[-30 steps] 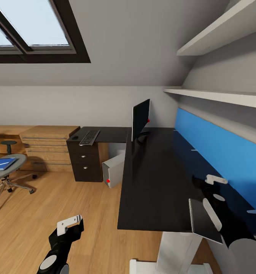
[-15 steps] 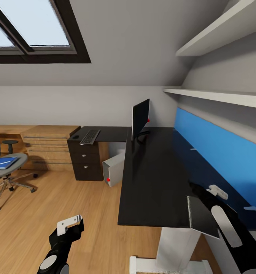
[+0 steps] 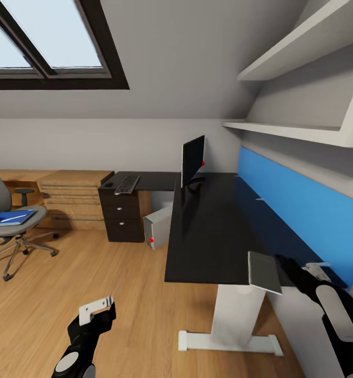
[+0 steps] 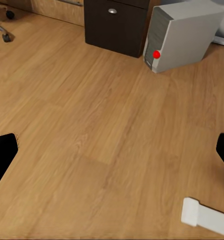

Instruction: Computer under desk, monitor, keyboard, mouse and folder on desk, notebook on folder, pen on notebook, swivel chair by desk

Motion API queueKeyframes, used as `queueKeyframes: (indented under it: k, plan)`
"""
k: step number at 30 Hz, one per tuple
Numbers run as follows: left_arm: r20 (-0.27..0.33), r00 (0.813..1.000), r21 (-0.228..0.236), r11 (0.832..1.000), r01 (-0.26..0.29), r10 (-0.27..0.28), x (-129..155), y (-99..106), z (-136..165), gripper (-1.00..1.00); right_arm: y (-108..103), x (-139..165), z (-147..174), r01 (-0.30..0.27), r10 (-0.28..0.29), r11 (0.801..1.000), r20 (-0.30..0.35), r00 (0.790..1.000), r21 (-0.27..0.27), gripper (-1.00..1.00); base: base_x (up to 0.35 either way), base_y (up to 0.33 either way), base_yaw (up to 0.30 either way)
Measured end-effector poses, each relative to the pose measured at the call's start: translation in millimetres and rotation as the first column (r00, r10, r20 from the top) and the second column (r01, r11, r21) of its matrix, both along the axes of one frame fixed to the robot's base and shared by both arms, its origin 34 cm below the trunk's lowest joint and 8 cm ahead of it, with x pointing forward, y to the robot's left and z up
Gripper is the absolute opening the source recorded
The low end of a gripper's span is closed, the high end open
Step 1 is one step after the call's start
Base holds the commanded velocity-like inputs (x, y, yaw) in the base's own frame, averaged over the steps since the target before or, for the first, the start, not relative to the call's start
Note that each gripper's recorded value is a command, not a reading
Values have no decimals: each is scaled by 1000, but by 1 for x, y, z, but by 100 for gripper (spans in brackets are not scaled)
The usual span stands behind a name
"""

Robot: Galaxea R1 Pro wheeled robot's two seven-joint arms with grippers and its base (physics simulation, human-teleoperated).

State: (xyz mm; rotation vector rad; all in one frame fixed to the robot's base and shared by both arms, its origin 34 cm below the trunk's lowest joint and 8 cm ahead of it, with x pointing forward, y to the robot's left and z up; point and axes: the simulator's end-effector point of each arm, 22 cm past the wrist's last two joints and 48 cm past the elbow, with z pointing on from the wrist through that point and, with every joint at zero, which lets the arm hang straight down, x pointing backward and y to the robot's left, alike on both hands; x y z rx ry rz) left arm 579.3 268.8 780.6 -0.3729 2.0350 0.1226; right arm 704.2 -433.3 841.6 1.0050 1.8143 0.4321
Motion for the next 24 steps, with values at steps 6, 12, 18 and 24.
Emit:
queueKeyframes:
  k: [6, 12, 18, 24]
  plan:
    - [2, 1000, -3, 1000, 2, -2, 0, -1, 1, 100, -16, -7, -13, 40, -39, 999, -20, 999, 31, 100, -204, 0, 0]
    - [8, 1000, -12, 1000, 28, -28, 1, -16, 1, 100, -19, -8, -14, 48, -47, 997, -8, 999, 59, 100, -29, 0, 0]
    - [12, 997, -14, 997, 71, -71, 1, -36, -7, 100, -28, -13, -28, 61, -62, 993, 3, 998, 102, 100, -6, 0, 0]
    - [13, 997, -14, 997, 79, -79, 1, -39, -18, 100, -30, -17, -41, 38, -43, 988, 32, 999, 147, 100, -1, 0, 0]
